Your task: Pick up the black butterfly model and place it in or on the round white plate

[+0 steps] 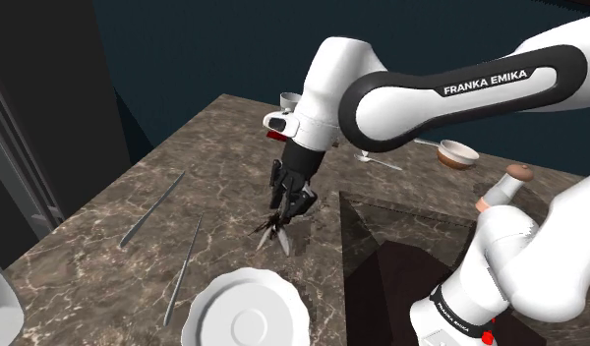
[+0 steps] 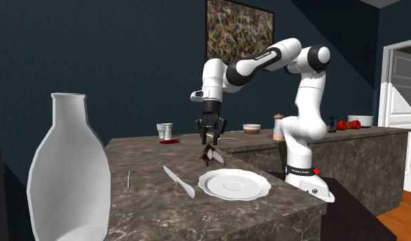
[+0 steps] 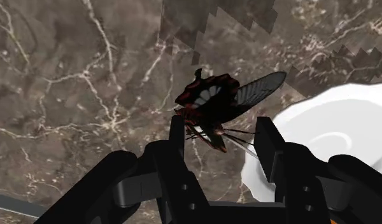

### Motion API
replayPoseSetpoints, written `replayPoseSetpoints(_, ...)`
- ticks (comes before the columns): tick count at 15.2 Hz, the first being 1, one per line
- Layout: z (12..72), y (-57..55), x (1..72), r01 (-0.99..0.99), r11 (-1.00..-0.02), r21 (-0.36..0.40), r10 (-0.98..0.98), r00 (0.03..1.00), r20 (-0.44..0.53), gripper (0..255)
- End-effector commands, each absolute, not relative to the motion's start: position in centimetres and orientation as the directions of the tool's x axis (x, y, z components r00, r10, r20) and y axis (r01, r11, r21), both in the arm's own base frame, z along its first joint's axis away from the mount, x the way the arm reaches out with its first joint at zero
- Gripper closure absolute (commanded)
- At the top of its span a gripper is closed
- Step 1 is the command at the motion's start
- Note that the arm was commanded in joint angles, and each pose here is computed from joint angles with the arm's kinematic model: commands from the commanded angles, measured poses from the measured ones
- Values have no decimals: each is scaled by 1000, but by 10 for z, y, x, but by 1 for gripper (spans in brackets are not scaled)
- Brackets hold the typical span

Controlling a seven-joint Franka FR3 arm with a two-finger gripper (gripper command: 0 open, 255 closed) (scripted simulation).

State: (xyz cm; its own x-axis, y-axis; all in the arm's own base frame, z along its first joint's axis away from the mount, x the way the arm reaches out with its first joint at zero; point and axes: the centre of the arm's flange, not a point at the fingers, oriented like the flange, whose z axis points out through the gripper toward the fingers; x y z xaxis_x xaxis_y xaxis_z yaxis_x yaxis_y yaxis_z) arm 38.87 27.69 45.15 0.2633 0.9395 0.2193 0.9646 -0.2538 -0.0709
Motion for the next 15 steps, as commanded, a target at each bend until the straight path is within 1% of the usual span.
replayPoseSetpoints(1,447,294,366,964,-252,-81,942,264,210,255)
replayPoseSetpoints(10,441,378,274,964,-252,-81,942,264,210,255)
replayPoseSetpoints(15,414,378,274,964,-252,-81,942,264,210,255)
